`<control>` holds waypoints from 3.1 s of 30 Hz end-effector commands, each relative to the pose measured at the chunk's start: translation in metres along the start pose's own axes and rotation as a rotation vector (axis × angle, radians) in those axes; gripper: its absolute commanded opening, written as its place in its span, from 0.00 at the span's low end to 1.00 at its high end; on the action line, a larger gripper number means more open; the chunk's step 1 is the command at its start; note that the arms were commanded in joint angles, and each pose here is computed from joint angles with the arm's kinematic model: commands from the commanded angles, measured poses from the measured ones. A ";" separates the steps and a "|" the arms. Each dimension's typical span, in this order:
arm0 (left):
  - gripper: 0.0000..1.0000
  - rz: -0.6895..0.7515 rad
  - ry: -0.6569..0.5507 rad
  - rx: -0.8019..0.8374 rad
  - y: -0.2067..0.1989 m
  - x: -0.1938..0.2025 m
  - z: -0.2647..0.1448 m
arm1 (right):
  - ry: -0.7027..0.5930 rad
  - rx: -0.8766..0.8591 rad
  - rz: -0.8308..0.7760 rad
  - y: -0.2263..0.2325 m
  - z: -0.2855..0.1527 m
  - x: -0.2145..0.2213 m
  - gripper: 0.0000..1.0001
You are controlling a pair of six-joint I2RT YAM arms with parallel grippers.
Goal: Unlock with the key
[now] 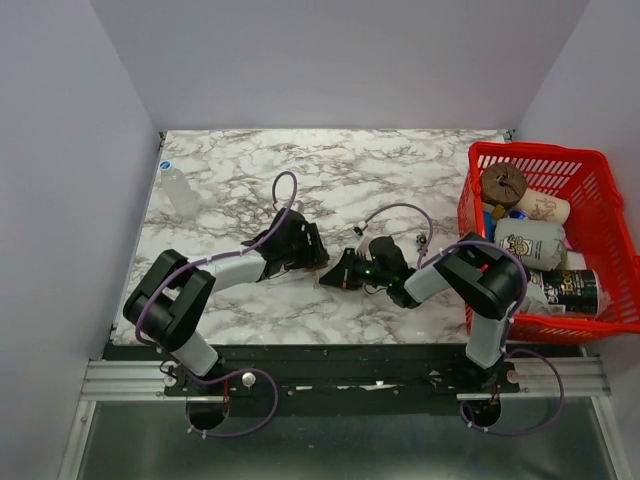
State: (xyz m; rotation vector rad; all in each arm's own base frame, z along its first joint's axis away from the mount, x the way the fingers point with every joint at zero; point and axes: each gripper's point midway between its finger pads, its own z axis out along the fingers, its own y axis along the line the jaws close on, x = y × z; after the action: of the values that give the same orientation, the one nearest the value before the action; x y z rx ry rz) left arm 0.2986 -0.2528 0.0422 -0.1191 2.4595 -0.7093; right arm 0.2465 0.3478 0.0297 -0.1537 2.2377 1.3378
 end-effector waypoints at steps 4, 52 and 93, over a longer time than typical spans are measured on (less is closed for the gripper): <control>0.00 0.005 0.016 -0.023 0.003 0.002 0.000 | -0.110 -0.002 -0.014 -0.007 0.003 -0.028 0.01; 0.00 -0.077 0.125 0.037 -0.005 0.038 0.006 | -0.435 -0.029 -0.177 0.020 0.021 -0.119 0.01; 0.00 0.014 -0.027 0.183 -0.043 -0.009 -0.025 | -0.562 -0.091 -0.175 0.044 -0.016 -0.160 0.01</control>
State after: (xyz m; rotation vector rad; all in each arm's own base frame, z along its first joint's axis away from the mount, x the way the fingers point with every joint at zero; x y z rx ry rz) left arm 0.3279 -0.2475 0.0615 -0.2235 2.3175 -0.7018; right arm 0.3037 0.3573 0.0505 -0.1031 2.0484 1.2619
